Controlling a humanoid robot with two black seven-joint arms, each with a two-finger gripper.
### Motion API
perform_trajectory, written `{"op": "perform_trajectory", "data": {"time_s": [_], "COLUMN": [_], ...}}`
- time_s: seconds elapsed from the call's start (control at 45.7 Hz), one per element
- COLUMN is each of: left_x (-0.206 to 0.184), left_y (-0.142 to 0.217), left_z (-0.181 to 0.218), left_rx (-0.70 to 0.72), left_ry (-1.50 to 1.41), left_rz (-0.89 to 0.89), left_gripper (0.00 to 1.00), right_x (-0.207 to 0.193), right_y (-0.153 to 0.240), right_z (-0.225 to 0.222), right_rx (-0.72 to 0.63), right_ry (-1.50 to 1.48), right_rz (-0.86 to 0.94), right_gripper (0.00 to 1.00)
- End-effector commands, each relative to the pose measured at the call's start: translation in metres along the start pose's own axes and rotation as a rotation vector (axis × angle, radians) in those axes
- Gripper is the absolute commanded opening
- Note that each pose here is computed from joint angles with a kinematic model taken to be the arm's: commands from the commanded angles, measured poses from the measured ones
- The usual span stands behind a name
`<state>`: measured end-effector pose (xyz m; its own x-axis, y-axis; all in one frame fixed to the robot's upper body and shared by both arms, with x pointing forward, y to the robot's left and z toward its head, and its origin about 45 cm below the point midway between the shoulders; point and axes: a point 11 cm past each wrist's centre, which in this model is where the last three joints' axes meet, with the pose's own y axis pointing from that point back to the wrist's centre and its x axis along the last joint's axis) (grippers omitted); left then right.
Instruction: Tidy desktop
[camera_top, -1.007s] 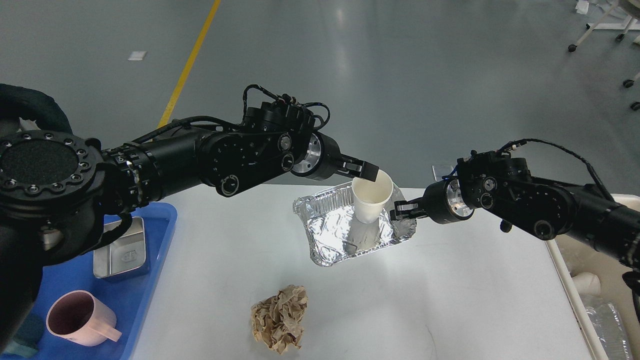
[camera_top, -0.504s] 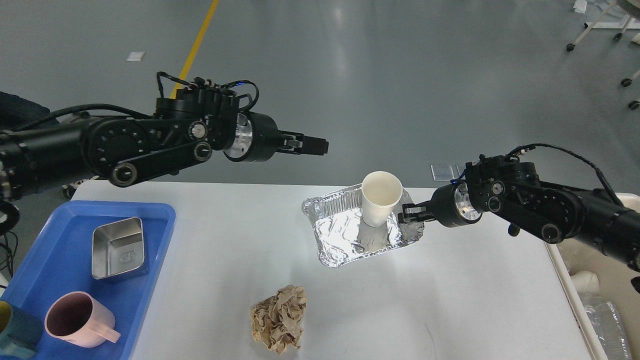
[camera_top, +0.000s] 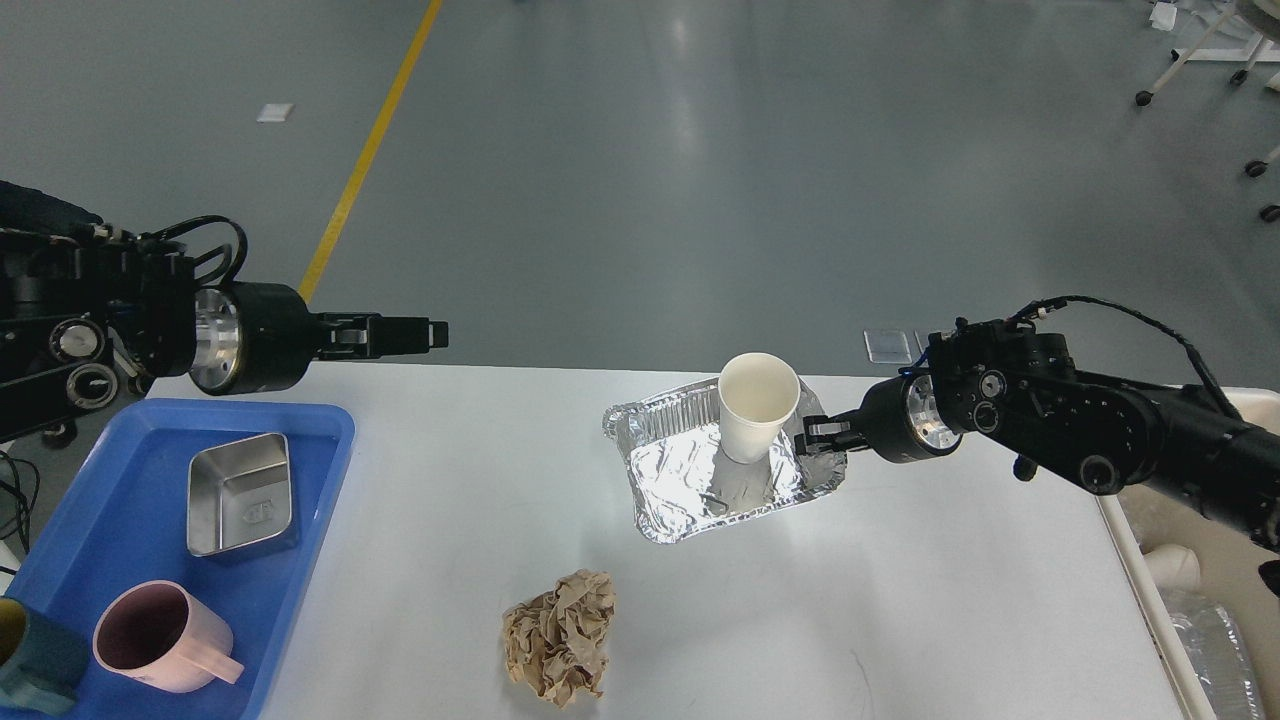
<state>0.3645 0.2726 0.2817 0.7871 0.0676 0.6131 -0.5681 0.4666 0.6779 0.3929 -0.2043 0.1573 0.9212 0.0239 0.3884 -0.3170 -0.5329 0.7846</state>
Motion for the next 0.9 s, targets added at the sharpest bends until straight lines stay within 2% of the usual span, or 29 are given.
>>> {"op": "perform_trajectory", "data": {"time_s": [0.0, 0.591, 0.876], "left_x": [-0.016, -0.085, -0.099], "left_y": [0.016, 0.067, 0.068], "left_z": [-0.019, -0.08, -0.086], "left_rx": [0.028, 0.164, 0.162], "left_ry": [0.053, 0.224, 0.252], "left_rz": [0.02, -0.042, -0.053], "left_gripper": [0.87, 0.87, 0.87], "right_x": [-0.001, -0.007, -0.007], "right_y": [-0.002, -0.003, -0.003], "right_z": [-0.001, 0.005, 0.006], "right_rx": [0.002, -0.005, -0.004], "right_ry": [-0.001, -0.014, -0.015], "right_rz": [-0.003, -0.007, -0.004], "right_gripper": [0.0, 0.0, 0.0]}}
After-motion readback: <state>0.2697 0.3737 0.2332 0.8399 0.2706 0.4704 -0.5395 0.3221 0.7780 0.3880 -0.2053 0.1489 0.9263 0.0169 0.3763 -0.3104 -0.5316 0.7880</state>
